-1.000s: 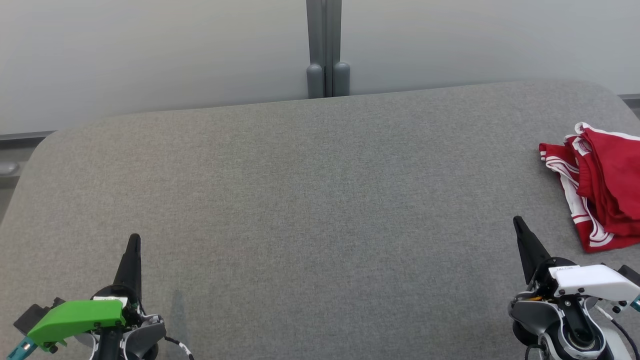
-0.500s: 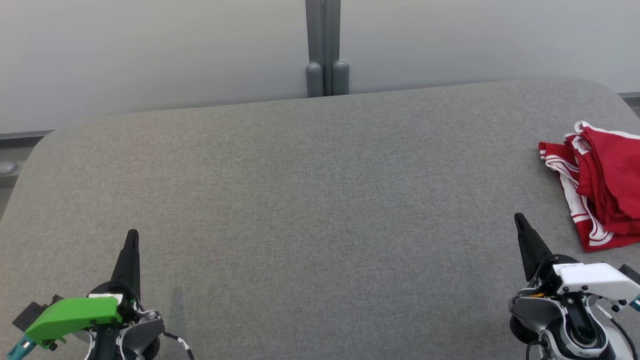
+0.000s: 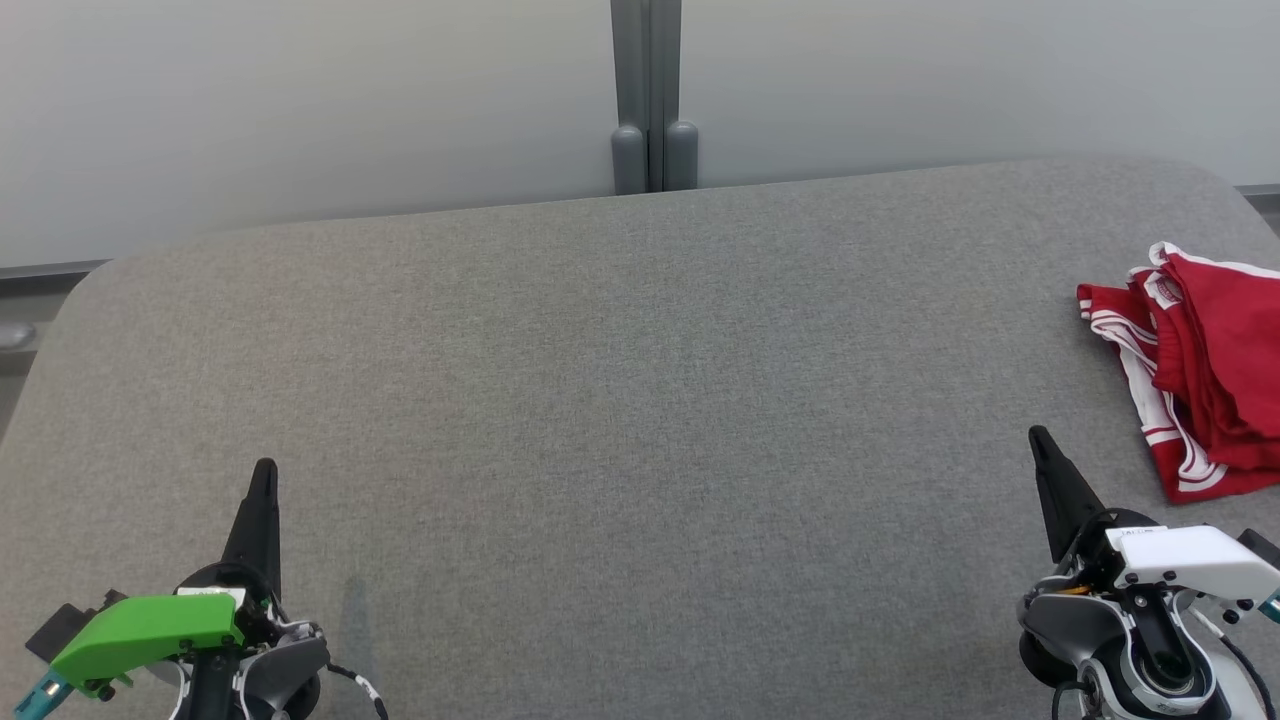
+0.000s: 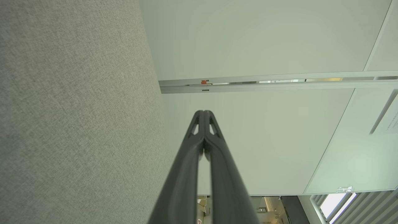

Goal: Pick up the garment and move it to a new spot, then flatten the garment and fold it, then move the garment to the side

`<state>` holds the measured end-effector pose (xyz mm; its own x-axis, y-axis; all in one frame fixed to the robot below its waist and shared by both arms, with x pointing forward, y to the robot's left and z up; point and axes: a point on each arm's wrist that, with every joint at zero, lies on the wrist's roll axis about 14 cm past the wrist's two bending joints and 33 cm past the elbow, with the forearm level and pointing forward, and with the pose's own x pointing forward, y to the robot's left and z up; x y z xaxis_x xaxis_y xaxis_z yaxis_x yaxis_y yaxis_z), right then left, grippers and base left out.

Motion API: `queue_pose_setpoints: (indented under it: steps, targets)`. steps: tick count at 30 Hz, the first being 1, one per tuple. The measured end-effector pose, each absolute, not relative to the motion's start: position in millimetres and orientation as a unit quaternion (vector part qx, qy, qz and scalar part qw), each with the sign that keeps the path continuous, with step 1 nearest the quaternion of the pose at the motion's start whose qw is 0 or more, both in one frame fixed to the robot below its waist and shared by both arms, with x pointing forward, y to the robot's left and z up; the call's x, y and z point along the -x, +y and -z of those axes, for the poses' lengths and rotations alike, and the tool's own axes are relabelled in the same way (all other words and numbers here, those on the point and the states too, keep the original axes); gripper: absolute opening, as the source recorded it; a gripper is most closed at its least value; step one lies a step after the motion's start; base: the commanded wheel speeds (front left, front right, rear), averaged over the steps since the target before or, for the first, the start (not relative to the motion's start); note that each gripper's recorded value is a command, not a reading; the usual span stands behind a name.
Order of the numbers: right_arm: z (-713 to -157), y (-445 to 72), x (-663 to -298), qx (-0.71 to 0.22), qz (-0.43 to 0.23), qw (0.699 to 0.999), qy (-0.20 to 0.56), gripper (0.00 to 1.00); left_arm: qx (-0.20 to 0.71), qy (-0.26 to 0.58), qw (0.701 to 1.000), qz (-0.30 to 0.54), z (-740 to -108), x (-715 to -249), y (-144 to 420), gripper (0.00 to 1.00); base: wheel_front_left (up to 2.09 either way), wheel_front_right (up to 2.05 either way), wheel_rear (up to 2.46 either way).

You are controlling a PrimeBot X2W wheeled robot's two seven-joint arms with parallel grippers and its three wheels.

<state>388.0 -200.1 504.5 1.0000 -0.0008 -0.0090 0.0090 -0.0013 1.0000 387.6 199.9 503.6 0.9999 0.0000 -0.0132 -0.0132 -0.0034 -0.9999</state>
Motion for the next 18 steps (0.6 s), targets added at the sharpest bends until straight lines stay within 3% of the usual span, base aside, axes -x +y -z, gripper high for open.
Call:
queue_pose_setpoints:
  steps: [18]
  targets:
    - [-504.5, -200.1, -388.1, -0.708, 0.003, 0.707, 0.003, 0.00, 0.708, 0.005, 0.706, -0.005, -503.6, -387.6, 199.9, 0.00, 0.00, 0.00, 0.00]
